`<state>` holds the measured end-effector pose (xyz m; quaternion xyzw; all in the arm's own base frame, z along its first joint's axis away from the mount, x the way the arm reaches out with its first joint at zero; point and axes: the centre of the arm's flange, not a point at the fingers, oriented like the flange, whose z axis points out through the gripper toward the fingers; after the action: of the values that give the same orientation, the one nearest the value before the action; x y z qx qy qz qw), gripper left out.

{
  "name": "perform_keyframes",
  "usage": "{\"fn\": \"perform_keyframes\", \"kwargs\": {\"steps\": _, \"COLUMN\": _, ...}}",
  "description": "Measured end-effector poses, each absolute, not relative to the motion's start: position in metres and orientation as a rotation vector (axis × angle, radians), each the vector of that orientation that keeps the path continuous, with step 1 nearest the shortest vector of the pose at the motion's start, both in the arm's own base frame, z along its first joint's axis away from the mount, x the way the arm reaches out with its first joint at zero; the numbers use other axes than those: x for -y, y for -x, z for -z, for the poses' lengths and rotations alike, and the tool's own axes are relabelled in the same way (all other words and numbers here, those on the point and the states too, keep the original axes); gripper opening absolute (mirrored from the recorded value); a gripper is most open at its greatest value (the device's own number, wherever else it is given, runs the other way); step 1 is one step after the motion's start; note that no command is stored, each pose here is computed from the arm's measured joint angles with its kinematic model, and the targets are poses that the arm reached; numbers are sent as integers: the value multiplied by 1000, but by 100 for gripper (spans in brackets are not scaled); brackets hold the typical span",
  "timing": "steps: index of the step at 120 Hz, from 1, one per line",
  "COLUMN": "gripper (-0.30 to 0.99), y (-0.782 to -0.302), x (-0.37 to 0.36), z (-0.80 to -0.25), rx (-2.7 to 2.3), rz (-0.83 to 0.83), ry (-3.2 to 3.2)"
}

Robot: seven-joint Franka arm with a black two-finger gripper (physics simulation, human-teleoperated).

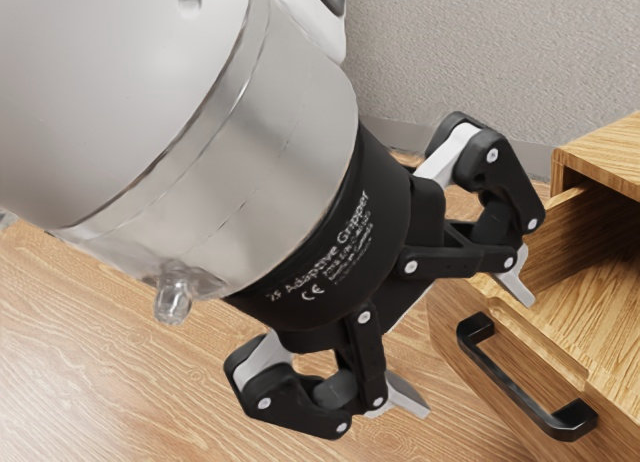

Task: Pull the drawer handle with one arm to open the drawer

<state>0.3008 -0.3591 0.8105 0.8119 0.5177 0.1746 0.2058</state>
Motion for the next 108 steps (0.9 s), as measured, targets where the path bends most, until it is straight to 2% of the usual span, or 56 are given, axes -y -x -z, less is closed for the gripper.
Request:
{"fn": "perform_keyframes", "kwargs": {"steps": 29, "gripper": 55, "y": -264, "x": 395, "z": -821, "rx": -1690, "rz": -268, "ry": -2196}}
{"fn": "perform_keyframes", "kwargs": {"steps": 45, "gripper": 60, "y": -221, "x": 421, "z": -816, "rx": -1761, "rz": -255, "ry": -2175}}
{"fn": "perform_keyframes", "kwargs": {"steps": 61, "gripper": 64, "y": -147, "x": 466, "z": -800, "rx": -1687, "rz": -327, "ry": -2240}}
{"fn": "perform_keyframes", "kwargs": {"steps": 66, "gripper": 64, "y": -157, "x": 459, "z": -803, "rx": -1687, "rz": -363, "ry": -2236}}
{"fn": "perform_keyframes", "kwargs": {"steps": 81, "gripper": 65, "y": -236, "x": 403, "z": -820, "rx": -1629, "rz": -477, "ry": -2308}}
{"fn": "perform_keyframes", "kwargs": {"steps": 93, "gripper": 66, "y": -255, "x": 385, "z": -825, "rx": -1425, "rz": -540, "ry": -2472}}
{"fn": "perform_keyframes", "kwargs": {"steps": 108, "gripper": 66, "y": -254, "x": 389, "z": -821, "rx": -1097, "rz": -592, "ry": -2681}}
